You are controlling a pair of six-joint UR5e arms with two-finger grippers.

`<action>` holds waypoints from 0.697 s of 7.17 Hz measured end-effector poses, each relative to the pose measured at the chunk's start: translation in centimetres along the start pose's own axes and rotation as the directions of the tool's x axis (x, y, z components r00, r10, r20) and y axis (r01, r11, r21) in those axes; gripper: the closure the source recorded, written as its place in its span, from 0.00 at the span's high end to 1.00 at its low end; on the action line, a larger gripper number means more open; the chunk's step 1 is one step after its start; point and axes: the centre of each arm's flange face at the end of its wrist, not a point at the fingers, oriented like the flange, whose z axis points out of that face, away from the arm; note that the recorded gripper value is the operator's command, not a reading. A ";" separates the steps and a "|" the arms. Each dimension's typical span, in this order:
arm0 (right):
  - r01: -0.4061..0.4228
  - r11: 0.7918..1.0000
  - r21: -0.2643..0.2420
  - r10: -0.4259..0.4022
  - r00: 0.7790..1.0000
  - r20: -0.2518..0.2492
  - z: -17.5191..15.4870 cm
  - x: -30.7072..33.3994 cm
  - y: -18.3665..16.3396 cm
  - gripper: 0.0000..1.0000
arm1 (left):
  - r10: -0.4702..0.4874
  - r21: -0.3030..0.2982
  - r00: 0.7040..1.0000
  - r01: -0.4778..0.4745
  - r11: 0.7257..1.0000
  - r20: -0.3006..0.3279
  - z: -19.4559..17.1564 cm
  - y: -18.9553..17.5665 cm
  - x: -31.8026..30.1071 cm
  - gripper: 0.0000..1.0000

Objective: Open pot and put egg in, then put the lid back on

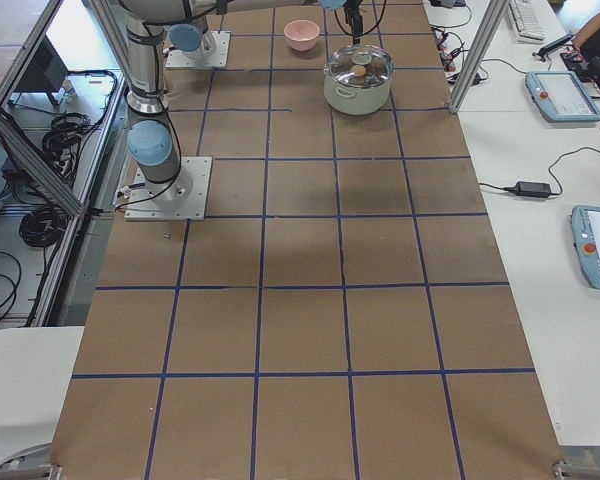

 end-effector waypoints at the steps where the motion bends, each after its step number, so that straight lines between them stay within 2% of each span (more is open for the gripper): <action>1: -0.022 0.999 -0.044 0.021 1.000 -0.014 -0.9 4.1 2.6 1.00 | -0.001 -0.001 1.000 0.001 1.000 0.000 0.0 0.0 0.0 1.00; 3: -0.066 0.994 -0.082 0.061 0.996 -0.062 -1.8 8.4 6.4 1.00 | 0.003 -0.002 1.000 -0.003 1.000 0.002 0.1 -0.1 0.1 1.00; 5: -0.096 0.992 -0.087 0.087 0.991 -0.100 -2.2 9.6 7.2 1.00 | 0.000 -0.005 1.000 0.000 1.000 0.000 0.3 -0.3 0.1 1.00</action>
